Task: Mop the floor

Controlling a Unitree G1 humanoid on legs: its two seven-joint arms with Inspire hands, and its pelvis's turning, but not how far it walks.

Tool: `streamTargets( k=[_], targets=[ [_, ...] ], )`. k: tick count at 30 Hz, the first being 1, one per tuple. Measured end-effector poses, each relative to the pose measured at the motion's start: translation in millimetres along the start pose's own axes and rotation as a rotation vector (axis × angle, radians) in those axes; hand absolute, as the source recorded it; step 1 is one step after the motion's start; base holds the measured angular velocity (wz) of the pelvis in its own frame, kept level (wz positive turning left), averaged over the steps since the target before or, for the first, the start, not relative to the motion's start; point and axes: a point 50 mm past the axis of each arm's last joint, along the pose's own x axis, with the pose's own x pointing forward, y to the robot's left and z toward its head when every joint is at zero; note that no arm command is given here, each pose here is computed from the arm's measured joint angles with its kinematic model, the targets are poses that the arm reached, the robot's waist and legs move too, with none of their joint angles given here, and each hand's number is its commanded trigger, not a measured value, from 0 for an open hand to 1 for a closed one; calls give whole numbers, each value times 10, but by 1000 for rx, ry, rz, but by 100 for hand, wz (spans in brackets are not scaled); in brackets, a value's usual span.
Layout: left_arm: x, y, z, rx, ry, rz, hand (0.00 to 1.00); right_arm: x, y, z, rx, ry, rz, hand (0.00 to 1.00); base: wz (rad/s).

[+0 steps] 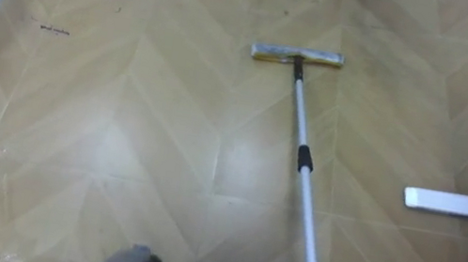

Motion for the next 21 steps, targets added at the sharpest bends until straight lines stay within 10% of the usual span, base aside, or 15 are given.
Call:
streamTargets(
  k=[8, 15, 21],
  targets=[
    [6, 116, 64, -62, -60, 3, 0, -238, -324, 1064, 68, -267, 3, 100, -15],
    [5, 141, 155, -61, -73, -24, 0, -45, -614, 110, 153, -29, -46, 100, 51],
    [-25, 123, 354, -46, -169, -10, 0, 13, -235, -471, 170, 123, 2, 100, 3]
  ],
)
